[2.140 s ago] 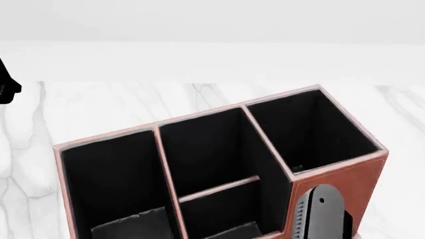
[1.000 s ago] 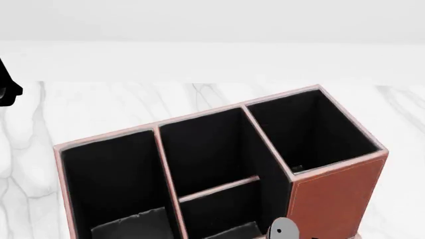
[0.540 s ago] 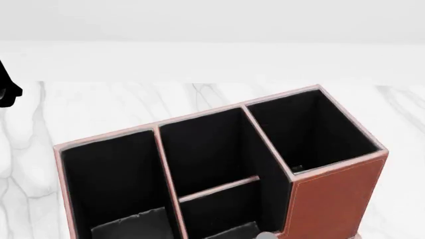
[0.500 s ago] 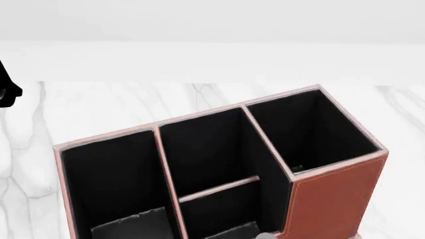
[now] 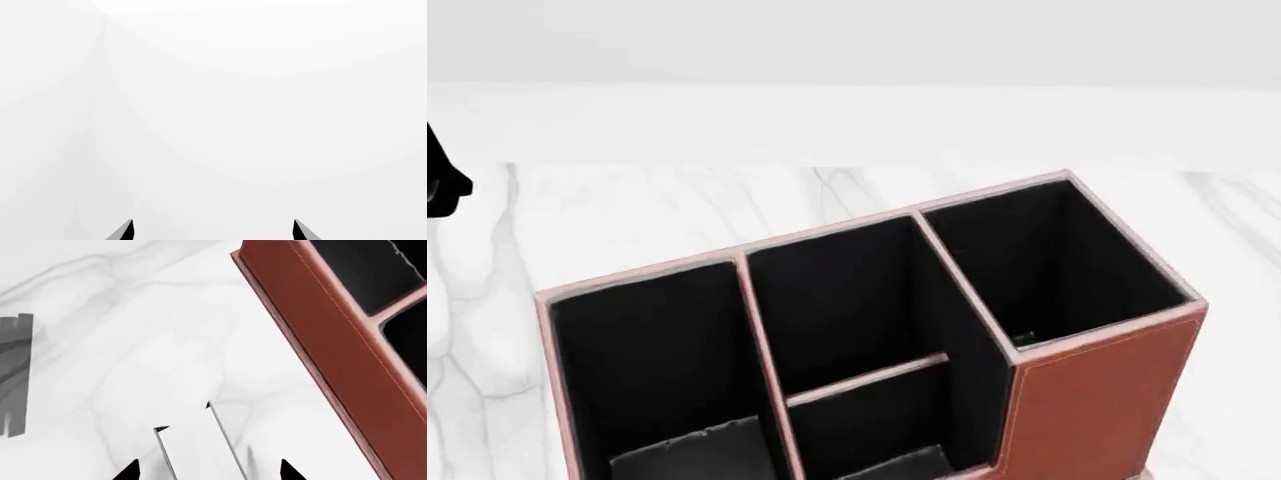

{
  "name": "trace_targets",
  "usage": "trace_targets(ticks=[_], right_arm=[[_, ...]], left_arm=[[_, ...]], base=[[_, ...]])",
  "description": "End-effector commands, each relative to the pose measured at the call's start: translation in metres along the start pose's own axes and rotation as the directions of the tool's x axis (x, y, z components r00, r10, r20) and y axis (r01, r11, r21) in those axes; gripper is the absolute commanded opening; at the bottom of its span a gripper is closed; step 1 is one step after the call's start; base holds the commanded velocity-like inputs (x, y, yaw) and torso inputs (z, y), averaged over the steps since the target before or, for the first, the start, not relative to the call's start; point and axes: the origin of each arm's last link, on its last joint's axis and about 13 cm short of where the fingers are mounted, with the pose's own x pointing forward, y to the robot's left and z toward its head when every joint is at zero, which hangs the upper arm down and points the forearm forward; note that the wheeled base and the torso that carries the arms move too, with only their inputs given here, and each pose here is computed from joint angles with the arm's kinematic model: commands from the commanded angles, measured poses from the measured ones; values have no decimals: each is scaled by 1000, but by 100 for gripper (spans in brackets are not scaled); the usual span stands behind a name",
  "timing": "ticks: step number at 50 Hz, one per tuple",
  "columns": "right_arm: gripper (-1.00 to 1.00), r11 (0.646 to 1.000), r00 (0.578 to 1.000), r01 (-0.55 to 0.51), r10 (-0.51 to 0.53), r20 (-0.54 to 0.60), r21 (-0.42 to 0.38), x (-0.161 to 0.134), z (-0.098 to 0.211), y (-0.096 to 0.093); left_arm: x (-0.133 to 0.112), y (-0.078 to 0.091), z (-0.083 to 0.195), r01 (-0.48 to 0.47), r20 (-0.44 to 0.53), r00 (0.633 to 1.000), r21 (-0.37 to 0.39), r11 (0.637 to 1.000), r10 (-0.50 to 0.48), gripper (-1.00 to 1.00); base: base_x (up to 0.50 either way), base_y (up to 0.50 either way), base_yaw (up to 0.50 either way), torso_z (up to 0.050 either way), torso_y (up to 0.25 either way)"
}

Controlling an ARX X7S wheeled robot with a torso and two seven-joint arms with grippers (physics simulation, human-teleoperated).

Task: Pick up the book and place it in the front compartment of the caddy.

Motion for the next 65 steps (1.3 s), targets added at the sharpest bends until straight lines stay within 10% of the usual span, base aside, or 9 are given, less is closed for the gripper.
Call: trace_targets(ticks=[1, 25, 26, 46, 65], right_arm=[[100, 1000, 1000, -23, 23, -20, 13, 11, -5, -3], [100, 999, 997, -45, 46, -58, 26, 21, -11, -2], [-100, 999, 997, -43, 44, -57, 24, 21, -11, -2], [-100, 1000, 999, -6, 7, 37, -11, 7, 0, -3], [-100, 977, 972, 192, -176, 158, -90, -63, 44, -12]], left_arm=[[0, 0, 0, -3, 0, 1000, -1, 1000, 3, 100], [0, 1, 0, -7, -1, 1000, -3, 1000, 7, 100], [0, 1, 0, -6, -1, 1000, -3, 1000, 6, 100], [0, 2, -1, -12, -4, 1000, -4, 1000, 12, 100], [0, 3, -1, -18, -5, 1000, -3, 1000, 18, 100]], base=[[0, 0, 0, 0, 0], [0, 0, 0, 0, 0], [0, 0, 0, 0, 0], [0, 0, 0, 0, 0], [0, 0, 0, 0, 0]])
